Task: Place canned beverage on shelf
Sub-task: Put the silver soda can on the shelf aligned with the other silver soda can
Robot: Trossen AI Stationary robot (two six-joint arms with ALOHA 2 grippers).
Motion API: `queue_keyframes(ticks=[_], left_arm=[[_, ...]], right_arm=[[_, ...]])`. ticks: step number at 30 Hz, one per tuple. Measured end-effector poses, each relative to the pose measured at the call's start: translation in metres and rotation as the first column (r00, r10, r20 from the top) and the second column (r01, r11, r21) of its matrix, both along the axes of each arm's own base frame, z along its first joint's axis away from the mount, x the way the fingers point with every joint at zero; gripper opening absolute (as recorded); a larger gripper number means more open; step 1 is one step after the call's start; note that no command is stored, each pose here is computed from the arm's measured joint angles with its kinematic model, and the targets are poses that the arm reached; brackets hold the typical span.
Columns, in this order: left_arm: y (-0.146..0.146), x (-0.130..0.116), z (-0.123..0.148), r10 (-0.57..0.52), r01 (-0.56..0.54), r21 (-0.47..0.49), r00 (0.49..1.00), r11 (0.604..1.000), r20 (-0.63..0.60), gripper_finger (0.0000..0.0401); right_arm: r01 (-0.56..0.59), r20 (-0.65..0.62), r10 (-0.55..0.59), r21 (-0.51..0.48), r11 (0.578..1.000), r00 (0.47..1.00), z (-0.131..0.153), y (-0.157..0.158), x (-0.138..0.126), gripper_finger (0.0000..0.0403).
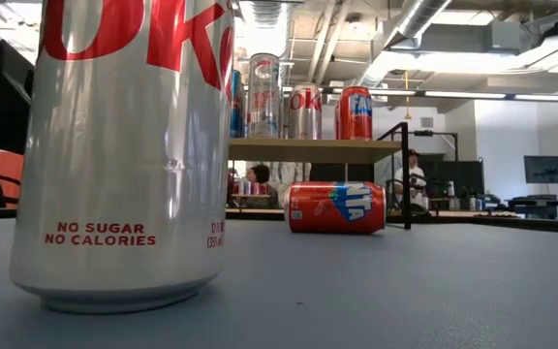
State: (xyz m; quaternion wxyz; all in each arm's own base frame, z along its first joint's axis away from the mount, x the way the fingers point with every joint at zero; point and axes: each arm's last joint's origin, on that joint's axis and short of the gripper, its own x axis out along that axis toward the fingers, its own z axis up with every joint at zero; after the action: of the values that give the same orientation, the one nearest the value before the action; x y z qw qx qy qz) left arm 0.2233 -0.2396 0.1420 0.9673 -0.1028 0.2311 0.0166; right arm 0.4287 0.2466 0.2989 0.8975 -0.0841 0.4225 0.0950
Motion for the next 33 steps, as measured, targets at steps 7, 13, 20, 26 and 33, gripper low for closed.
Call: queue_keyframes(ticks=[7,13,20,26,33], left_arm=[[0.0,-0.001,-0.001,0.0,0.0,0.003,1.0,1.0,-0.004,0.0225],[0.0,-0.001,0.0,0.005,-0.005,0.003,1.0,1.0,0.0,0.0225],[0.0,-0.001,0.0,0.02,-0.02,0.004,1.0,1.0,0.011,0.0225],[0.0,-0.001,0.0,0.021,-0.021,0.003,1.0,1.0,0.012,0.0225],[0.0,-0.001,0.0,0.02,-0.02,0.001,1.0,1.0,0.013,0.0225]], right_arm=[[0.039,-0.063,-0.04,-0.025,0.999,0.997,-0.024,-0.008,0.009,0.035],[0.039,-0.06,-0.038,0.009,0.999,0.997,-0.025,-0.011,0.013,0.0349],[0.041,-0.062,-0.04,0.016,0.999,0.997,-0.025,-0.01,0.013,0.0349],[0.047,-0.094,-0.044,0.038,0.998,0.995,-0.036,-0.011,0.018,0.0349],[0.058,-0.137,-0.052,0.04,0.998,0.989,-0.053,-0.01,0.023,0.0349]])
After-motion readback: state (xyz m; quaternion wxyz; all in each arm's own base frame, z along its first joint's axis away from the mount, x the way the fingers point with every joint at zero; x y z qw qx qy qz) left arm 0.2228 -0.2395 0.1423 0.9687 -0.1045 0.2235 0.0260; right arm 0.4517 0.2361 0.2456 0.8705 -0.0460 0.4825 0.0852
